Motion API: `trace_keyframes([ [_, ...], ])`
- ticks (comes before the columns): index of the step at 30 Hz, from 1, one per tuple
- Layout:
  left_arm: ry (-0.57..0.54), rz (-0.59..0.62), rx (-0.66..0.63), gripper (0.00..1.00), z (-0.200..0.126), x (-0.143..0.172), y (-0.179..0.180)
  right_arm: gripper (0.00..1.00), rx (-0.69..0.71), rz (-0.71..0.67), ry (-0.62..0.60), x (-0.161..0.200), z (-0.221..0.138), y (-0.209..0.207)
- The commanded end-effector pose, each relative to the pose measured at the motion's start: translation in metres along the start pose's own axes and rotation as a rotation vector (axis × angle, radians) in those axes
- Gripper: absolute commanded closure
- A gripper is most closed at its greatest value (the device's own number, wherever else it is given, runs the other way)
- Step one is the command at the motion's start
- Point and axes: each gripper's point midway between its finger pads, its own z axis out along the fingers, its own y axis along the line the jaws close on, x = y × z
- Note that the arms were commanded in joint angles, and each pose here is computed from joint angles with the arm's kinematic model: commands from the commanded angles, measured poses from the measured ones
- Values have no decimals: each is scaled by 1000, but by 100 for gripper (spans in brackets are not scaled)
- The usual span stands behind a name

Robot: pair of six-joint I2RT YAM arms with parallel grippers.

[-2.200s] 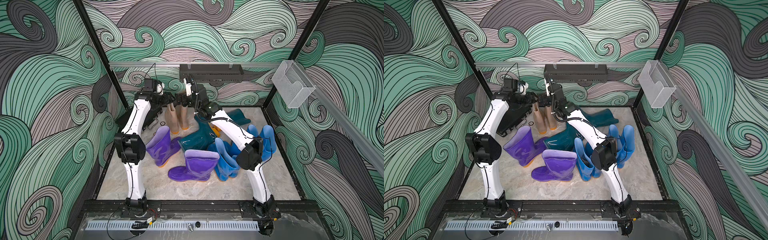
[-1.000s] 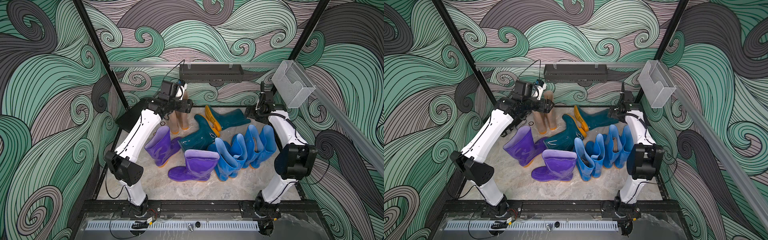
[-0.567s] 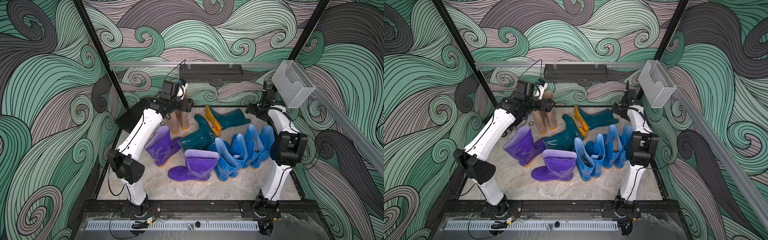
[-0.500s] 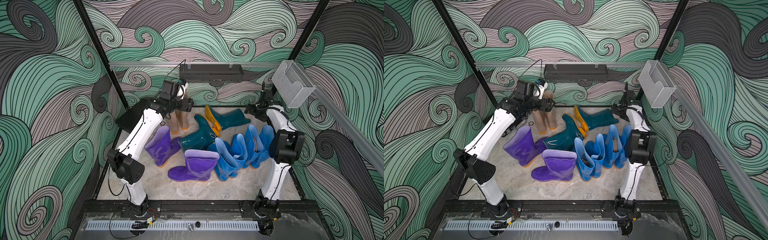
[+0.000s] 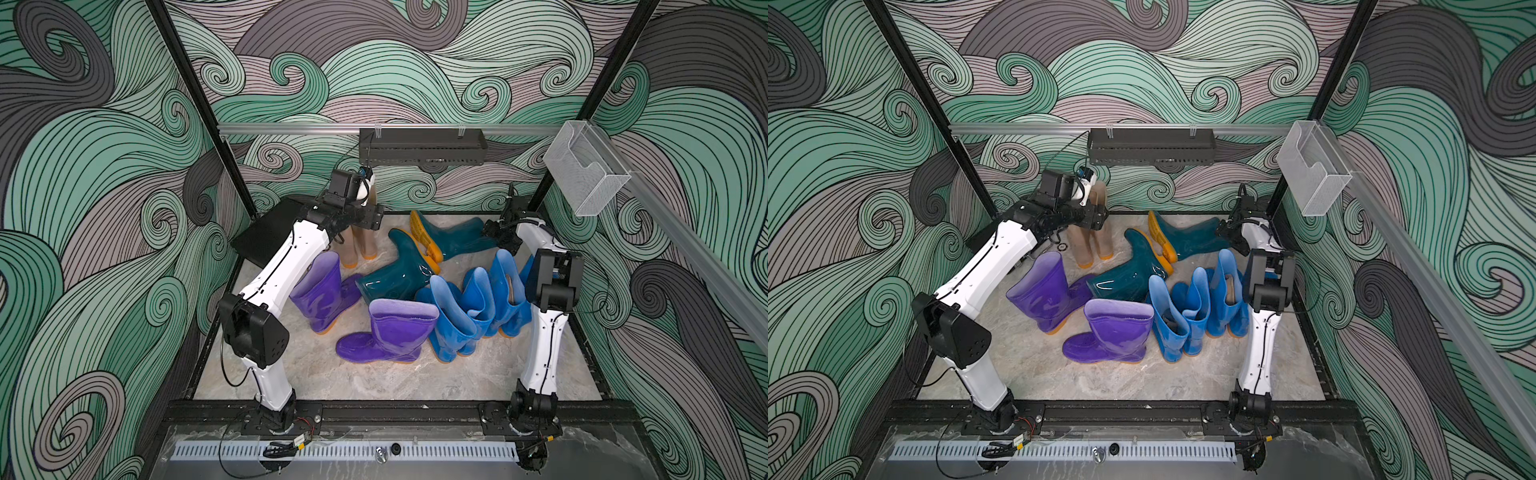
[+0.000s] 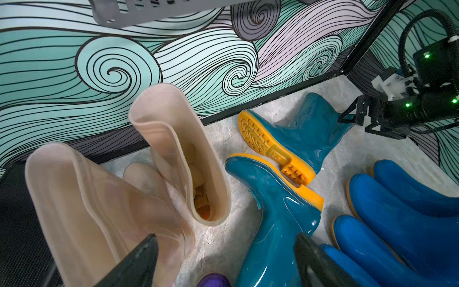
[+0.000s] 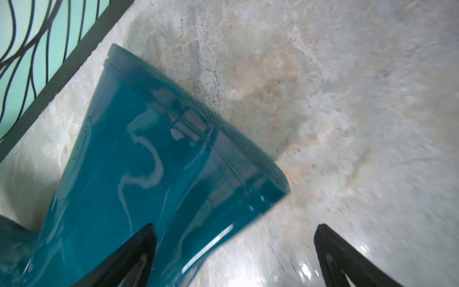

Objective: Match and arrange rain boots in pairs
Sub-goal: Adjust the rain boot at the center of the board.

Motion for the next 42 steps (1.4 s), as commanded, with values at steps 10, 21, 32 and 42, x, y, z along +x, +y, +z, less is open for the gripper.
trace_keyframes([
  [10, -67, -15, -51, 13, -16, -17, 15, 13, -51, 102, 35, 9, 46, 5],
  [21, -83, -26, -40, 13, -24, -18, 13, 92, -212, 36, -183, -37, -13, 56],
  [32, -115, -38, -35, 13, -35, -18, 13, 100, -445, -14, -461, -65, -135, 129],
  [42, -132, -30, -31, 13, -43, -15, 12, 100, -498, -58, -734, -84, -229, 171],
])
